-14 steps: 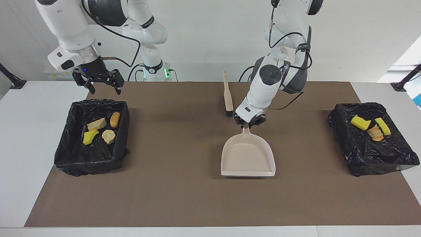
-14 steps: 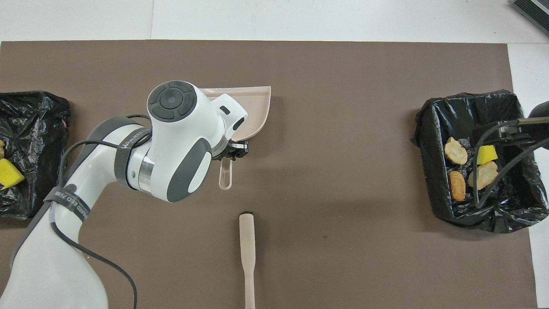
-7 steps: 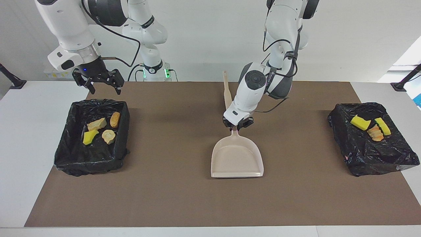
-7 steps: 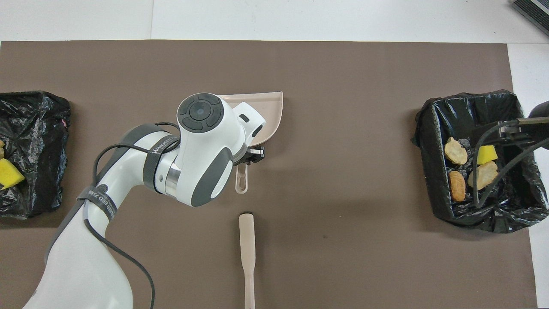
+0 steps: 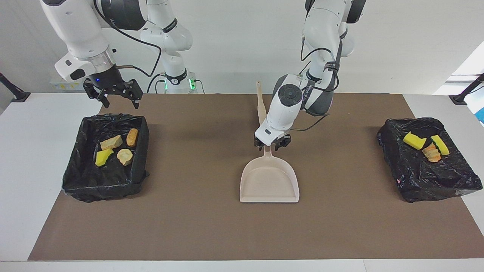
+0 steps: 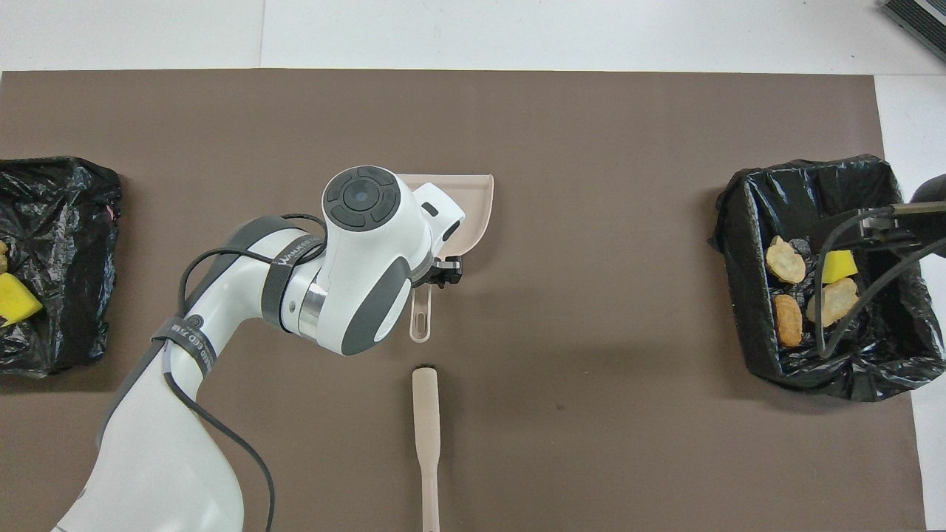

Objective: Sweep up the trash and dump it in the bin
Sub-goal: 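Carry the dustpan with the left gripper back to mid-table, then release the dustpan with the left gripper and withdraw it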

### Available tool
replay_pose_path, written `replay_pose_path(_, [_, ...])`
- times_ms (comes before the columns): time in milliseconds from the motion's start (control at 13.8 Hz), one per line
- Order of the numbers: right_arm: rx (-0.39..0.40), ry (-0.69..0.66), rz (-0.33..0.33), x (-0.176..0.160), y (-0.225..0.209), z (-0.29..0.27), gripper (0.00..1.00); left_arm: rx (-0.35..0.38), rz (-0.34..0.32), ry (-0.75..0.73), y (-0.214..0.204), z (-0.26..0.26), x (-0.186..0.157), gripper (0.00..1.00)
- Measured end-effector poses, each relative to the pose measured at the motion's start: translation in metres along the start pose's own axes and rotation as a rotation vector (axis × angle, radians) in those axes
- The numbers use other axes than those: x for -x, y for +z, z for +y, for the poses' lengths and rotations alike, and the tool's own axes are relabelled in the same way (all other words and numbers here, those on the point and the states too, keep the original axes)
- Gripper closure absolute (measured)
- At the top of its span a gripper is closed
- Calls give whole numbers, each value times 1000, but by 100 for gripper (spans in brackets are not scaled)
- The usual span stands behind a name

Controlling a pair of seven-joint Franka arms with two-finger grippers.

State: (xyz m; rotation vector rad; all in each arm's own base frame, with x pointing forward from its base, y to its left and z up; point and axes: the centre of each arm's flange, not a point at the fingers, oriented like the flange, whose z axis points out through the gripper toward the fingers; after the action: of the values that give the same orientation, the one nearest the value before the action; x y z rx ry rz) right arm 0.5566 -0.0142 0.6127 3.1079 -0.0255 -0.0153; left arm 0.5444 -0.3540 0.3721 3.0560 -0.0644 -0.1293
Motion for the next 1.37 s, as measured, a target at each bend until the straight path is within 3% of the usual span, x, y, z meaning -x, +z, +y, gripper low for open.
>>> replay_pose_path(72, [0, 0, 0, 0, 0, 0, 0, -2, 1, -16, -10, -10, -3, 2])
replay_pose_path(144, [0, 0, 0, 0, 0, 0, 0, -6, -10, -38, -23, -25, -5, 0])
replay_pose_path(433, [0, 0, 0, 0, 0, 0, 0, 5, 16, -41, -100, -113, -8, 0])
replay_pose_path(795, [0, 0, 0, 0, 0, 0, 0, 10, 63, 1, -183, -228, 20, 0])
replay_pose_path(1372, [0, 0, 0, 0, 0, 0, 0, -11, 114, 41, -313, -320, 62, 0])
